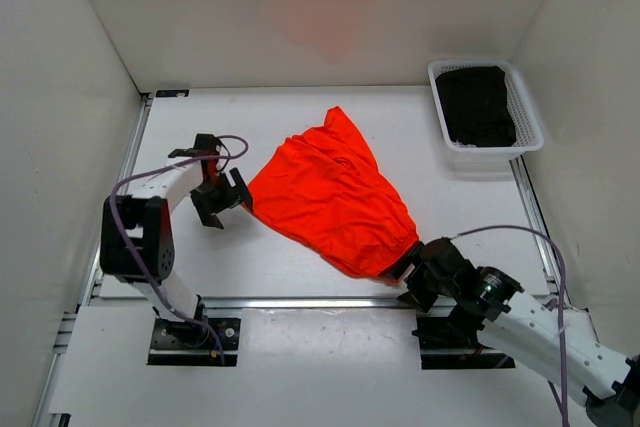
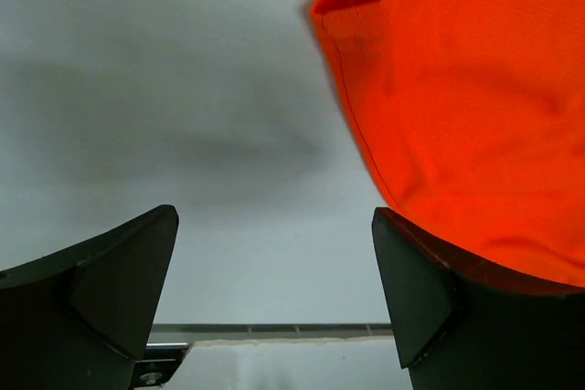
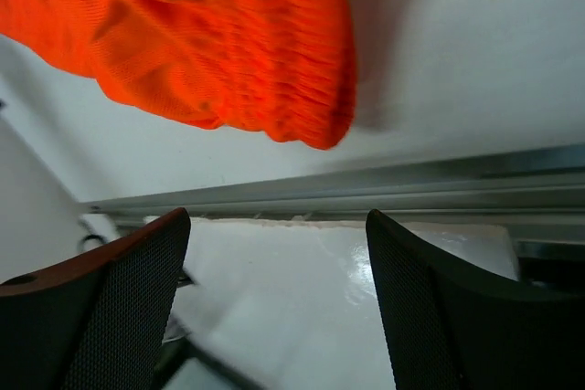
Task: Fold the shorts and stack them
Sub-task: Flatten the shorts out
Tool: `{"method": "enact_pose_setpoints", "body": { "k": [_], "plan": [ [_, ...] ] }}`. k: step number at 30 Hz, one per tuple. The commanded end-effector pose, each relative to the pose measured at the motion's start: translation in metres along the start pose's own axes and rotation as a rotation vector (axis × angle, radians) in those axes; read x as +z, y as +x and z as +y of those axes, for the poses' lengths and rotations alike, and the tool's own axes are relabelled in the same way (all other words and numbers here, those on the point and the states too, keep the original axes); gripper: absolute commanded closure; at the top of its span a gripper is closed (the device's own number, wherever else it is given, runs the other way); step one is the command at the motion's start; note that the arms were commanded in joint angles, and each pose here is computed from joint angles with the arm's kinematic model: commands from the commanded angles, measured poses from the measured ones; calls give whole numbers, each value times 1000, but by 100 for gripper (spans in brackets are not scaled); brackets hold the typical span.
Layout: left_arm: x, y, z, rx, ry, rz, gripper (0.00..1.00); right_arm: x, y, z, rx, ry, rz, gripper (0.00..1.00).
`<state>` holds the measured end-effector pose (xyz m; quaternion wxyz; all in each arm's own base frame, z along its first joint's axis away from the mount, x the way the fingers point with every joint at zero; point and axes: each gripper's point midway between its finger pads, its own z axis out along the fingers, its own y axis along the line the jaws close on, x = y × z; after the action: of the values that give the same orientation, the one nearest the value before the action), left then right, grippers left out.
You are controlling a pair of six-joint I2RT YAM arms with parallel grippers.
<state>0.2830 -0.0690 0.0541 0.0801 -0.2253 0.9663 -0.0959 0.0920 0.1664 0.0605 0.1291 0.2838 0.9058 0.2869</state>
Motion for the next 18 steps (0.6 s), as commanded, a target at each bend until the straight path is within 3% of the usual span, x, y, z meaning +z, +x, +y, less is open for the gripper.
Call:
{"method": "enact_pose_setpoints", "body": {
  "k": [1, 4, 11, 15, 18],
  "plan": [
    [5, -25, -16, 28, -5, -72, 1, -5, 9, 24, 301, -131, 74, 18],
    [24, -23, -14, 32, -41, -32, 1, 5, 7, 21, 384, -171, 74, 20],
    [40, -35, -26, 32, -29, -24, 1, 24, -4, 12, 400, -124, 3, 28],
    [47, -35, -34, 41, -31, -14, 7, 35, -17, 7, 393, -88, -76, 34],
    [48, -37, -36, 41, -31, -14, 18, 40, -27, 1, 393, -62, -140, 40]
  ]
}}
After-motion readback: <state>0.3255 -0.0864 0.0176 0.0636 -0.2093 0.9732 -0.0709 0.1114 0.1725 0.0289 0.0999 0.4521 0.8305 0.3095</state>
